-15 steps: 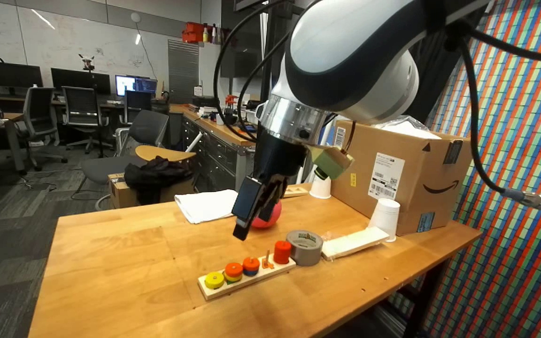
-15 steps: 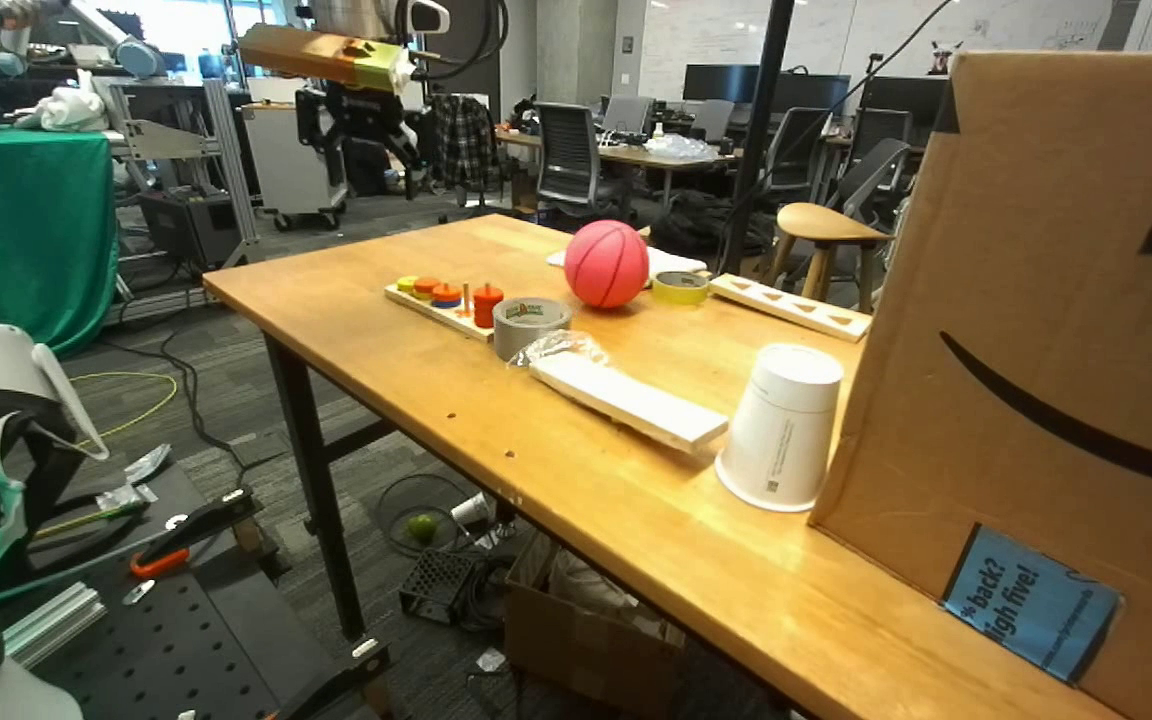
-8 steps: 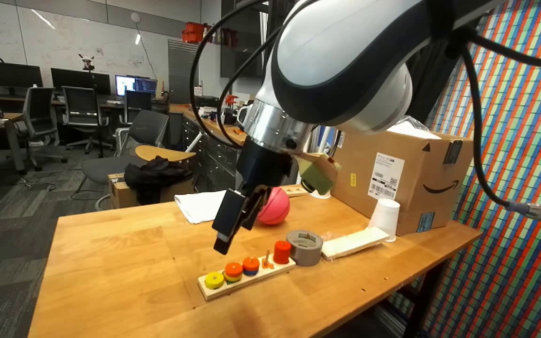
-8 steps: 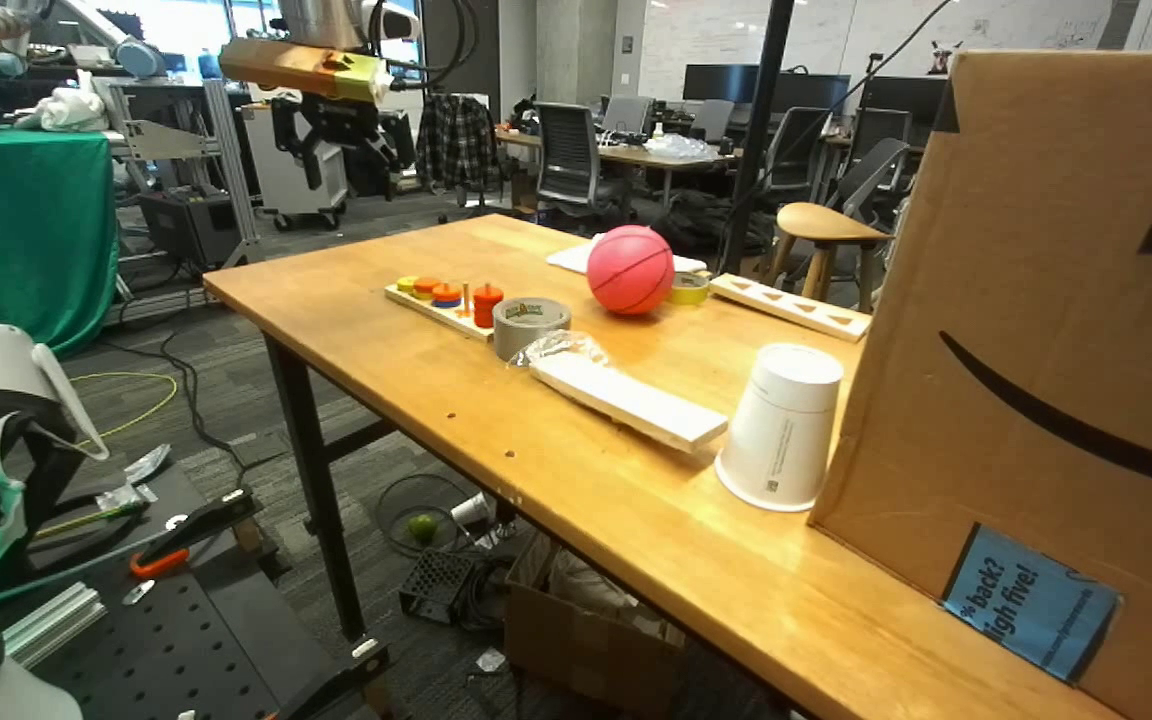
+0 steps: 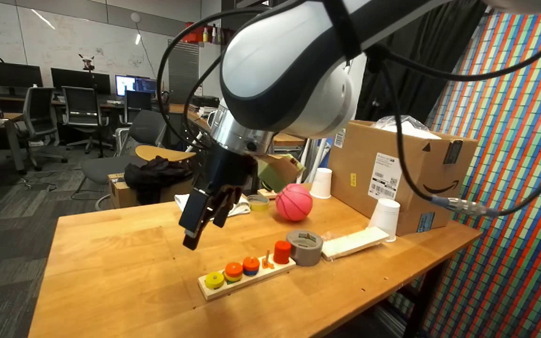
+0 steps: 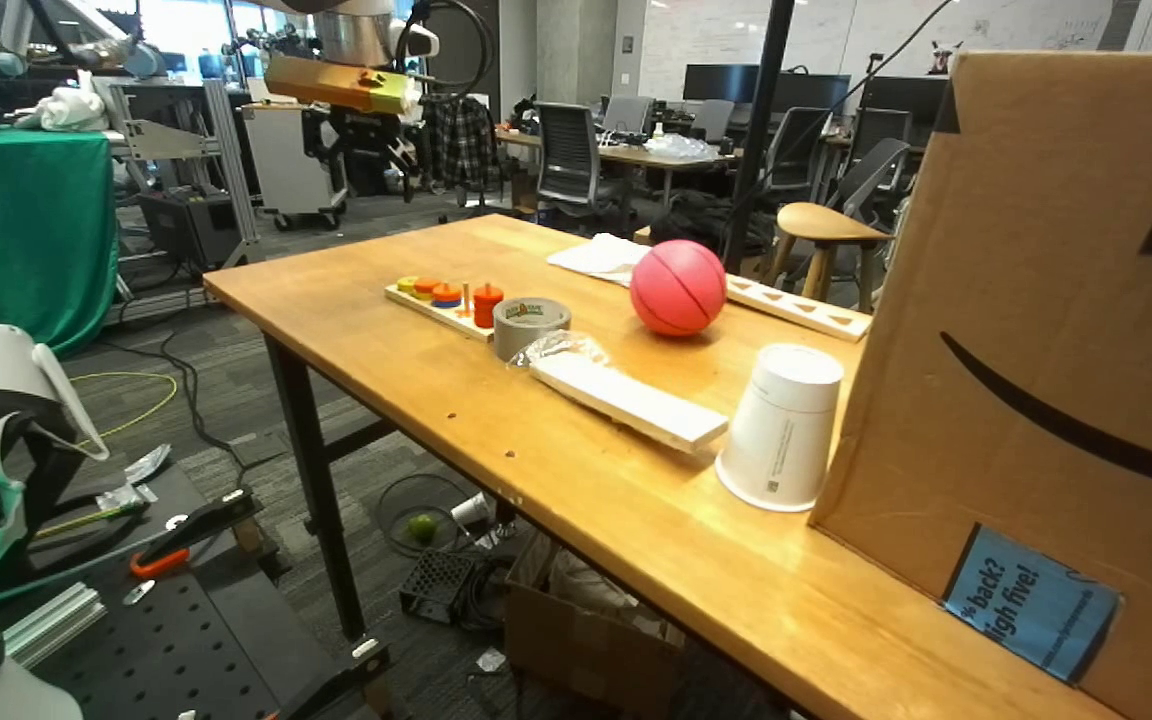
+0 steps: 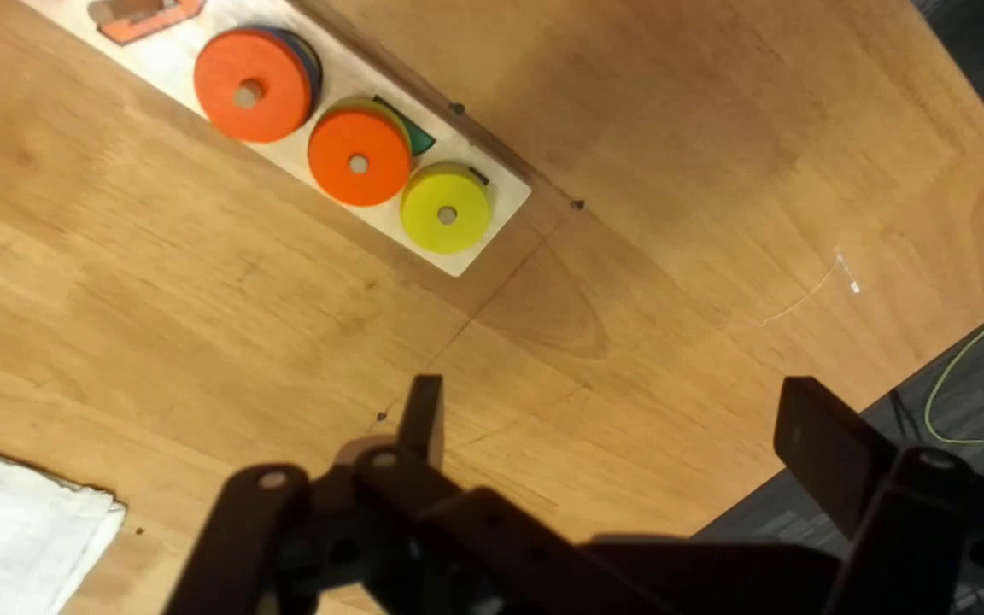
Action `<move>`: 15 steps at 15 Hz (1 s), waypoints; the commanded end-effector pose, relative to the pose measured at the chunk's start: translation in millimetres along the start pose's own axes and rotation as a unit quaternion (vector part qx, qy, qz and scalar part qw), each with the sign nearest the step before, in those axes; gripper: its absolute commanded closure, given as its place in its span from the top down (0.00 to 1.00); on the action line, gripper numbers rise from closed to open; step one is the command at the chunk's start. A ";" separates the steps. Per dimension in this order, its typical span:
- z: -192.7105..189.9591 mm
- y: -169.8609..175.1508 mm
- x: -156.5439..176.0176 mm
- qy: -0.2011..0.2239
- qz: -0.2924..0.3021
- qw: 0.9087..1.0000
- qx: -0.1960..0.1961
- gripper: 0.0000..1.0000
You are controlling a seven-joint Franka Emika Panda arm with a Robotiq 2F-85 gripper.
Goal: Move the basketball to the right
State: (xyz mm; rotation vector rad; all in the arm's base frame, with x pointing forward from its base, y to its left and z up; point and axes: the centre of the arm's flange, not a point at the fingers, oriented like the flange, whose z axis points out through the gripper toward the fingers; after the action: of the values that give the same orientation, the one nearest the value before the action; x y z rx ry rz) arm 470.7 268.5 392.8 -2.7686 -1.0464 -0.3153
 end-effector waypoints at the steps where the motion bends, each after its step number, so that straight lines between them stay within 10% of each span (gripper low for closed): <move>1: 10.6 32.6 47.0 -0.001 0.010 1.000 -0.006 1.00; 15: 18.5 170.2 -0.8 -0.038 0.152 0.986 -0.061 1.00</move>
State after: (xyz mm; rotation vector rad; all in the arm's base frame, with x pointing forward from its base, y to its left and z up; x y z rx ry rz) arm 581.4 159.7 351.0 -2.9805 -0.6828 -0.2221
